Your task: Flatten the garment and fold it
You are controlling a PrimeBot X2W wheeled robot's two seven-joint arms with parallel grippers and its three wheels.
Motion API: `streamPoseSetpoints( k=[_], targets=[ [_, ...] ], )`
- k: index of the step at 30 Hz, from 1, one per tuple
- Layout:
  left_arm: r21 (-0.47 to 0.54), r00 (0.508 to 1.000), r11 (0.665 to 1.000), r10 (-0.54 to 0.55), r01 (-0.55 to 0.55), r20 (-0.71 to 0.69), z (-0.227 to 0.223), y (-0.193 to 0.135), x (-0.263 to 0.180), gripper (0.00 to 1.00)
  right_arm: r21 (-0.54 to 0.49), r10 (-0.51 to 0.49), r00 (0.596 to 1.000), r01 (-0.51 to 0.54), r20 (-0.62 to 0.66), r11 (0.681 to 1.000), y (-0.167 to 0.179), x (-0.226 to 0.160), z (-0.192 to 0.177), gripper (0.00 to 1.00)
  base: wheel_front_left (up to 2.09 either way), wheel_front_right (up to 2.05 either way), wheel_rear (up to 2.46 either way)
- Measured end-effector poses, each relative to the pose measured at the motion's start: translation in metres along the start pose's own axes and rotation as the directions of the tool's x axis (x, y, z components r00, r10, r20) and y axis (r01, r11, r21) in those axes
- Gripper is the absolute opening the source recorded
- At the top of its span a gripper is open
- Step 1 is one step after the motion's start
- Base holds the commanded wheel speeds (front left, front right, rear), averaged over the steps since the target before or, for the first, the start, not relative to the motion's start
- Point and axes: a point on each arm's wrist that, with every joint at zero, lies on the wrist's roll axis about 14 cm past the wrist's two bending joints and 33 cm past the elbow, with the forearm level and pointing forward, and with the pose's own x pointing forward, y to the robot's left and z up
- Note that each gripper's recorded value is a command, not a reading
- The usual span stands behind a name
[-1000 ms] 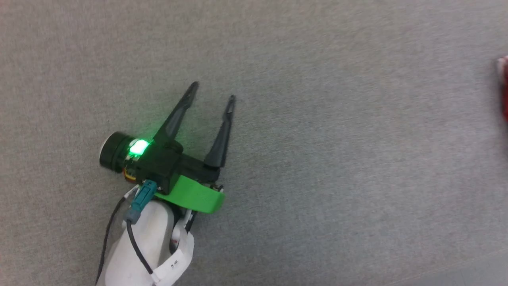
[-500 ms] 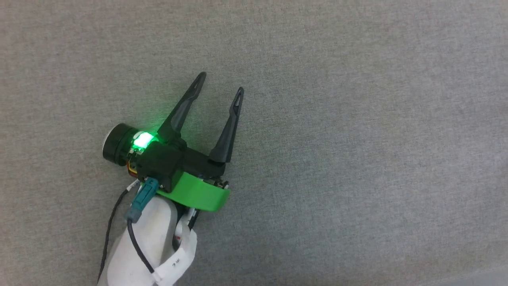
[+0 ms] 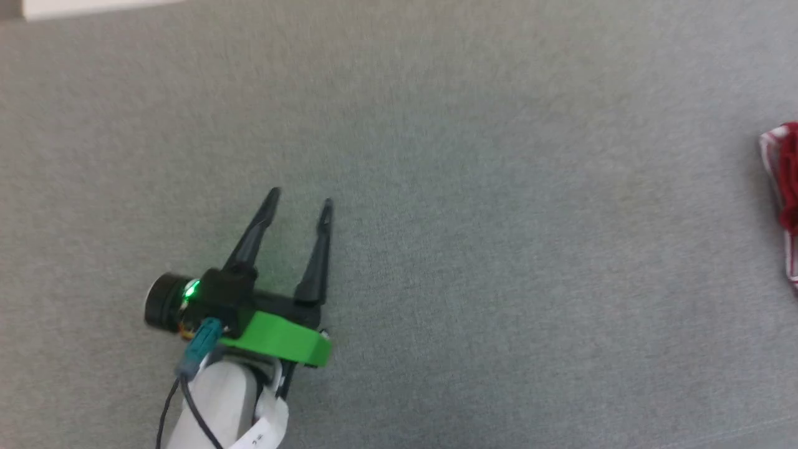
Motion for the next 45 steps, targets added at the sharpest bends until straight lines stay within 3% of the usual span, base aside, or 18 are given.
streamPoseSetpoints(
  k=[7, 14, 19, 30, 38, 45],
  targets=[
    [0.034, 0.995, 0.995, 0.089, -0.09, 0.046, 0.032, 0.011, -0.031, 1.0, 0.218, -0.016, 0.95, -0.055, 0.311, 0.974, 0.017, -0.034, 0.074, 1.0, 0.0, 0.0, 0.0],
    [0.087, 0.98, 0.982, 0.156, -0.167, 0.121, 0.068, 0.021, -0.059, 1.0, 0.378, -0.036, 0.855, -0.191, 0.517, 0.906, 0.055, -0.085, 0.119, 1.0, 0.0, 0.0, 0.0],
    [0.105, 0.962, 0.963, 0.234, -0.249, 0.142, 0.079, 0.034, -0.083, 1.0, 0.479, -0.064, 0.81, -0.279, 0.582, 0.832, 0.086, -0.116, 0.131, 1.0, 0.0, 0.0, 0.0],
    [0.103, 0.937, 0.933, 0.334, -0.344, 0.101, 0.068, 0.047, -0.127, 1.0, 0.592, -0.03, 0.812, -0.399, 0.582, 0.7, 0.155, -0.161, 0.121, 1.0, 0.0, 0.0, 0.0],
    [0.107, 0.926, 0.921, 0.365, -0.375, 0.099, 0.067, 0.051, -0.142, 1.0, 0.587, 0.056, 0.837, -0.427, 0.544, 0.688, 0.195, -0.178, 0.102, 1.0, 0.0, 0.0, 0.0],
    [0.107, 0.923, 0.918, 0.374, -0.382, 0.09, 0.064, 0.053, -0.144, 1.0, 0.596, 0.062, 0.847, -0.42, 0.527, 0.684, 0.202, -0.179, 0.097, 1.0, 0.0, 0.0, 0.0]
  ],
)
